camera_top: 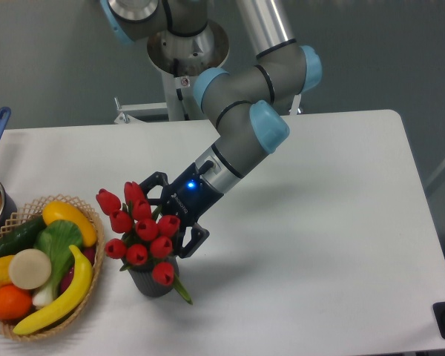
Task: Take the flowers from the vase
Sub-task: 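Lower the gripper around the tulip stems and close it on them, then lift the gripped tulips up out of the black vase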
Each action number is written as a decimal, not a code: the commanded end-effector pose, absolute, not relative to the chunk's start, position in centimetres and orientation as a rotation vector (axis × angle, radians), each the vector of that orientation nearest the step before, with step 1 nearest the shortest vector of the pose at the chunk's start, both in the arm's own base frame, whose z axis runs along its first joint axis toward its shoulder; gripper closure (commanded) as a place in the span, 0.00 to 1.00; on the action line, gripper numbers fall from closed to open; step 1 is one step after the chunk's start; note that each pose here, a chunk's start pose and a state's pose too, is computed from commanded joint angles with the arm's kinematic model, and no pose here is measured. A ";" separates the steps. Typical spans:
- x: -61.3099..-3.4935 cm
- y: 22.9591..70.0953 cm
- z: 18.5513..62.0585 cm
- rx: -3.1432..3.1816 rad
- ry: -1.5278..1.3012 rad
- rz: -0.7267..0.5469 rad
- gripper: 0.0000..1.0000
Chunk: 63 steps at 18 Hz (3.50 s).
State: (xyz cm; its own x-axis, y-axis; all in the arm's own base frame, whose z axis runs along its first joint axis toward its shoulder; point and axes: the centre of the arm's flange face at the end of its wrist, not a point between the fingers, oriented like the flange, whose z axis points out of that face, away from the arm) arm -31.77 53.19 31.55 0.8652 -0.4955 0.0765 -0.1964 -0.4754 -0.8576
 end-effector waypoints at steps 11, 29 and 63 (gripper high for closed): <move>-31.7 53.3 31.2 -2.071 0.499 -0.398 0.30; -31.8 52.4 32.9 -2.065 0.449 -0.402 0.59; -32.3 50.9 49.3 -1.980 0.258 -0.335 0.59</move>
